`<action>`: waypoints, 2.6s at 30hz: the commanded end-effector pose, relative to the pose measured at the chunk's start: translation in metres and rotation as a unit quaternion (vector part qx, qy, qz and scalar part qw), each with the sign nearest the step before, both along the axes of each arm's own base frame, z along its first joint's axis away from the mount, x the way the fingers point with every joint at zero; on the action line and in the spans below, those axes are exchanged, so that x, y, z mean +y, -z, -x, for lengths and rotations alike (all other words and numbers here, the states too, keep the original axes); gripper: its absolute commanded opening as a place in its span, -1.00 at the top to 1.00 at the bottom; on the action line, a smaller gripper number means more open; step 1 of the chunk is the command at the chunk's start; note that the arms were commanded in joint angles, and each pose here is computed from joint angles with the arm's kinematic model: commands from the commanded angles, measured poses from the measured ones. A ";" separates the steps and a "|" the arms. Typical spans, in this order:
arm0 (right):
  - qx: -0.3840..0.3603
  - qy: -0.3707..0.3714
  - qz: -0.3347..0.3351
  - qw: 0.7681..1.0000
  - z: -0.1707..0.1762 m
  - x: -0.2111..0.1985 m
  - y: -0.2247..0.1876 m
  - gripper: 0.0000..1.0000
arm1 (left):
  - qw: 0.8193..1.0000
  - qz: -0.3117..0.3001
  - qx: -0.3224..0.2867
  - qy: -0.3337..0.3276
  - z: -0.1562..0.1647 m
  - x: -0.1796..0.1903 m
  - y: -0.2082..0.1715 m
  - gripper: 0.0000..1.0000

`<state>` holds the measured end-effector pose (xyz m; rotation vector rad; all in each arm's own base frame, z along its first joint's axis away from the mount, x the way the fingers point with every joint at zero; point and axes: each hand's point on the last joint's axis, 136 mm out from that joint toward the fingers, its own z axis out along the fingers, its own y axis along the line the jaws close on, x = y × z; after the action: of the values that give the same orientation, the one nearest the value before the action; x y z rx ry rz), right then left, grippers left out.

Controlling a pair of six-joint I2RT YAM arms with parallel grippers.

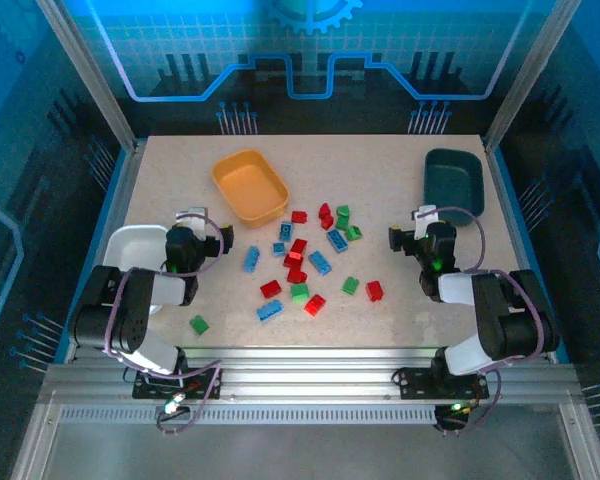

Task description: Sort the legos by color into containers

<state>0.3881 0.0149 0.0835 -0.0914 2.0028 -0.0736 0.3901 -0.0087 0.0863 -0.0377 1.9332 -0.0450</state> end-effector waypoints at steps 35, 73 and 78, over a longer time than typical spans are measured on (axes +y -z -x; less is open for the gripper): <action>-0.021 -0.002 -0.008 1.000 -0.009 0.004 -0.011 -1.00 | 1.000 0.008 -0.019 0.005 -0.008 0.000 -0.010 -0.98; 0.240 0.121 -0.161 0.950 -0.050 -0.022 -0.107 -0.85 | 0.926 0.206 0.238 -0.208 0.039 0.049 -0.111 -0.67; 0.274 0.137 -0.133 0.943 -0.069 -0.029 -0.081 -0.88 | 0.907 0.206 0.281 -0.238 0.057 0.060 -0.086 -0.57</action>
<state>0.4591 -0.0171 0.1803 0.4151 2.4642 0.0908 0.3499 0.0522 0.1757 -0.8304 2.3521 -0.1111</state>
